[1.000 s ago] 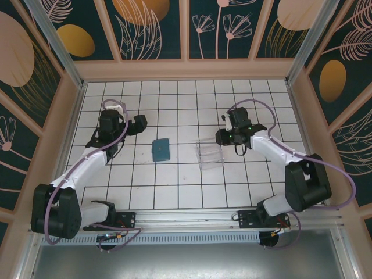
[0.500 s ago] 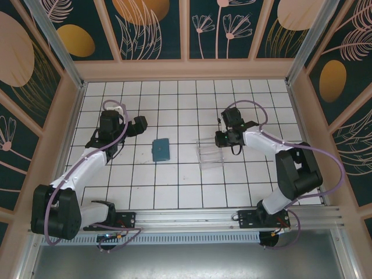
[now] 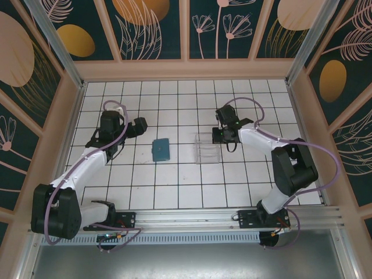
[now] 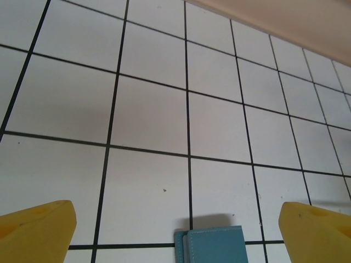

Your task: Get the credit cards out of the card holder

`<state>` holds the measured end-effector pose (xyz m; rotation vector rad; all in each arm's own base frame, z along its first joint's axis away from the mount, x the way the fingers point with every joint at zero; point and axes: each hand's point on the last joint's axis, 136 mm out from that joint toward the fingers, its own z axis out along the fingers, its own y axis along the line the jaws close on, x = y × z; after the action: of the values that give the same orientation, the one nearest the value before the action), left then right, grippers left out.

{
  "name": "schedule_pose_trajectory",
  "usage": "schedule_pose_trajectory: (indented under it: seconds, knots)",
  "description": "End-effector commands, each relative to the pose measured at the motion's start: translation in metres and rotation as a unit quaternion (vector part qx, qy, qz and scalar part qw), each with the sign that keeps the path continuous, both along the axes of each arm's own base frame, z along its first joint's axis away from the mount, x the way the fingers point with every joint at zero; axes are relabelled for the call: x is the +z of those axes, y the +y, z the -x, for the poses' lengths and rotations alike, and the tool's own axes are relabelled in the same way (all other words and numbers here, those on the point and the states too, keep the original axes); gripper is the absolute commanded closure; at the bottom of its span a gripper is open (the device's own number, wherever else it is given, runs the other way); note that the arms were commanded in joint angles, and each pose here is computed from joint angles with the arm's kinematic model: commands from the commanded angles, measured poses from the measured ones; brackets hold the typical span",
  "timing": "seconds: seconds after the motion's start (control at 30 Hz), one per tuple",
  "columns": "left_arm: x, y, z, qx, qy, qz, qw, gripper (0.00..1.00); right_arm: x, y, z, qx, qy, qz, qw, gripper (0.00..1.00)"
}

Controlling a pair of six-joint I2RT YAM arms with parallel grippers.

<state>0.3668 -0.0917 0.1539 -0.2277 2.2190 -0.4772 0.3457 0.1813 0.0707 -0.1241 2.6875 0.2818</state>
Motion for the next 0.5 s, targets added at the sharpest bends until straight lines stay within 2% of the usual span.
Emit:
schedule_pose_trajectory:
  seconds: [0.0, 0.13, 0.3, 0.47]
  knots:
    - [-0.009, -0.005, -0.002, 0.000, 0.031, -0.008, 0.999, 0.06, 0.010, 0.009, -0.025, -0.044, -0.023, -0.003, 0.999, 0.97]
    - [-0.033, -0.013, -0.004, -0.009, 0.081, -0.047, 0.996, 0.08, 0.016, 0.019, -0.050, -0.053, -0.041, 0.009, 0.998, 0.97]
    - [-0.066, -0.044, -0.003, -0.048, 0.148, -0.098, 0.983, 0.10, 0.018, 0.032, -0.078, -0.050, -0.053, 0.029, 0.997, 0.97]
    - [-0.082, -0.078, -0.011, -0.078, 0.176, -0.121, 0.974, 0.11, 0.013, 0.038, -0.096, -0.037, -0.049, 0.053, 0.997, 0.97]
